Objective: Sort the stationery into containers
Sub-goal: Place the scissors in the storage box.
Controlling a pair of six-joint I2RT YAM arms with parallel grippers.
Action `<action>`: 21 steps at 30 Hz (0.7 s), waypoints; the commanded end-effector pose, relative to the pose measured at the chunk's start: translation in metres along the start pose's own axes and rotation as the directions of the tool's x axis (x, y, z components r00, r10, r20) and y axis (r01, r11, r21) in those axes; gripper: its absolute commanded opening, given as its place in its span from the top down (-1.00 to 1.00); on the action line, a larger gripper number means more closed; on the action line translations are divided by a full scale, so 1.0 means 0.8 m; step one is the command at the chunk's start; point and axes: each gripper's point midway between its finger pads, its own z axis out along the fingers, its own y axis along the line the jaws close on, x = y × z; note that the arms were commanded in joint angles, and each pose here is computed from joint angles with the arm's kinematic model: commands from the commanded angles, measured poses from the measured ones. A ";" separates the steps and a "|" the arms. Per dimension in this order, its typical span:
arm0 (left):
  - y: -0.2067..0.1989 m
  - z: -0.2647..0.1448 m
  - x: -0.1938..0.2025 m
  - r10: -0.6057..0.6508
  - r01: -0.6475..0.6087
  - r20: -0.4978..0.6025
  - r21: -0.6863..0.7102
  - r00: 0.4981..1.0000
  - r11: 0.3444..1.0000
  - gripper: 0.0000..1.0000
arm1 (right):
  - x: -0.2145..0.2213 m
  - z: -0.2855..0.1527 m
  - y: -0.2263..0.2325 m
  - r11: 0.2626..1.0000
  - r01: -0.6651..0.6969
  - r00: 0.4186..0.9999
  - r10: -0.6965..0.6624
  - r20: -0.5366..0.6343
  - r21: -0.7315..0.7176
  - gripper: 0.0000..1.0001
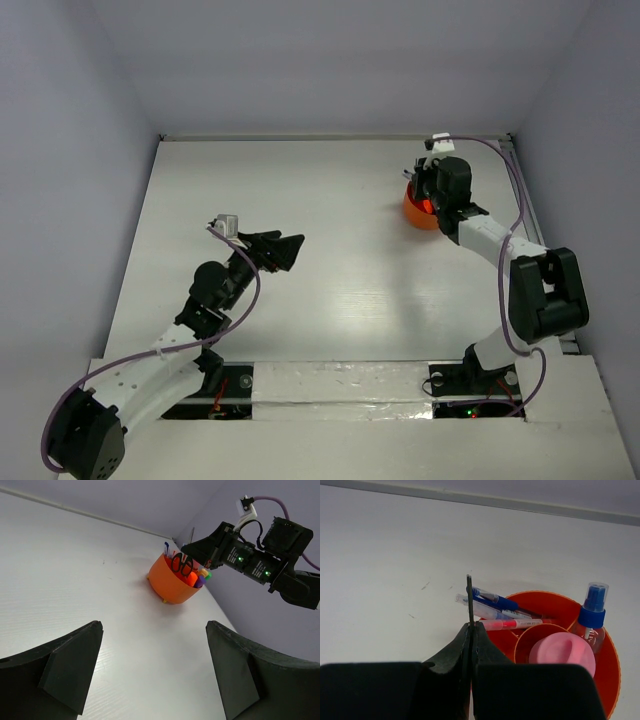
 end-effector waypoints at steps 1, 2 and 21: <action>-0.010 0.002 -0.012 0.018 -0.019 0.036 0.040 0.999 0.999 -0.63 | -0.040 0.008 -0.003 0.999 0.050 0.992 -0.050 0.120 0.004 1.00; -0.010 0.002 -0.011 0.018 -0.019 0.032 0.043 0.999 0.999 -0.63 | -0.040 0.010 -0.003 0.999 0.053 0.991 -0.053 0.126 0.004 1.00; -0.008 0.003 -0.011 0.016 -0.018 0.036 0.040 0.999 0.999 -0.62 | -0.012 0.006 -0.022 0.996 0.046 0.991 -0.056 0.124 0.082 0.59</action>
